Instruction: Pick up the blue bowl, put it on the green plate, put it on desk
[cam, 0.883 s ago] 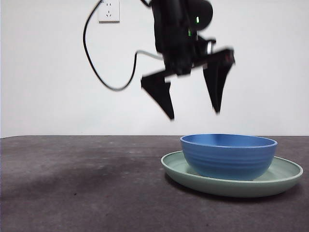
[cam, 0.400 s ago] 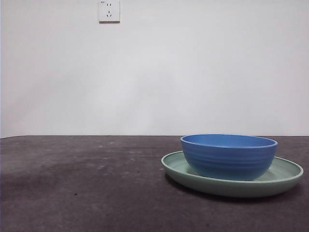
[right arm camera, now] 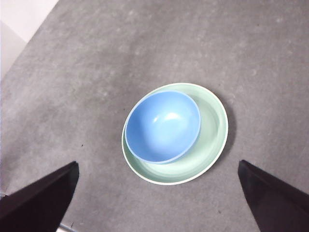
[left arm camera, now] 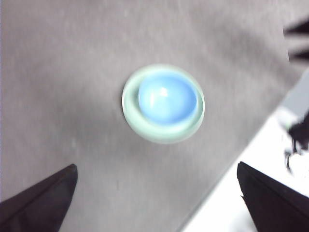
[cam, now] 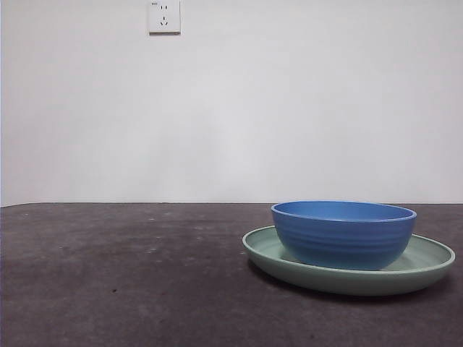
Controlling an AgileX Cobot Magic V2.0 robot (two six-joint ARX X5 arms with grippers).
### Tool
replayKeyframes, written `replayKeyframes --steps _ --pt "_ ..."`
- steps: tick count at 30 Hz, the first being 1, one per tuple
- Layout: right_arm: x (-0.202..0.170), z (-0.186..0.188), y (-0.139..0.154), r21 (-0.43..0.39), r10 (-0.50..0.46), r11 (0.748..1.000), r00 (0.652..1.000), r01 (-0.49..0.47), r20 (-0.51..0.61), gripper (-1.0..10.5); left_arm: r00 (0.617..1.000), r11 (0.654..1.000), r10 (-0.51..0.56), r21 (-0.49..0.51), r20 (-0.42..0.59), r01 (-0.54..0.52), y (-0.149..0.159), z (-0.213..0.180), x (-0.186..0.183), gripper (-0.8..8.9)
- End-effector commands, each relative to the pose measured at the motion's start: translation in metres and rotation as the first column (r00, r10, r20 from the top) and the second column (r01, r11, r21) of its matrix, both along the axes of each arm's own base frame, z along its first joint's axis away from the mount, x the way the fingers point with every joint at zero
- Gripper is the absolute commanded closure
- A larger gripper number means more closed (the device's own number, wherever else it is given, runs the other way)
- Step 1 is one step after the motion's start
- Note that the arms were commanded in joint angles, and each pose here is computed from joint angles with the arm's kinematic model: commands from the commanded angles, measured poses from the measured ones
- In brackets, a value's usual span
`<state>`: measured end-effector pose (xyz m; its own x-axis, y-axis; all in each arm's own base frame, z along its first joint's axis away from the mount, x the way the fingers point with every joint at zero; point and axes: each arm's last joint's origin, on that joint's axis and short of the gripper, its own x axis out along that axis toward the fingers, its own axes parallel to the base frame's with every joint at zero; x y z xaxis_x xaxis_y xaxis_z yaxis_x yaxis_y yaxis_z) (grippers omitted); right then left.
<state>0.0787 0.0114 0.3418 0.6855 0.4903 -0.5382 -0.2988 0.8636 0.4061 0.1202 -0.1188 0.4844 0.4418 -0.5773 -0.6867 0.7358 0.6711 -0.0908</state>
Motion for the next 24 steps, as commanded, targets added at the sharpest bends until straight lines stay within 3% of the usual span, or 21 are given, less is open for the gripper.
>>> replayKeyframes --steps 1,14,24 --pt "0.004 0.003 0.000 -0.005 0.004 1.000 1.000 -0.004 -0.007 4.0 1.000 0.999 0.013 -0.037 -0.003 -0.013 0.009 -0.015 -0.011 2.83" --pt "0.006 0.001 0.000 -0.003 0.004 1.000 0.999 -0.004 -0.047 4.0 0.995 0.984 0.046 -0.176 0.086 -0.031 0.053 -0.105 -0.056 2.83" --pt "0.024 -0.015 -0.001 -0.004 0.017 1.000 0.966 -0.019 -0.257 4.0 0.996 0.986 0.046 -0.161 0.071 -0.034 0.058 -0.114 -0.061 2.83"
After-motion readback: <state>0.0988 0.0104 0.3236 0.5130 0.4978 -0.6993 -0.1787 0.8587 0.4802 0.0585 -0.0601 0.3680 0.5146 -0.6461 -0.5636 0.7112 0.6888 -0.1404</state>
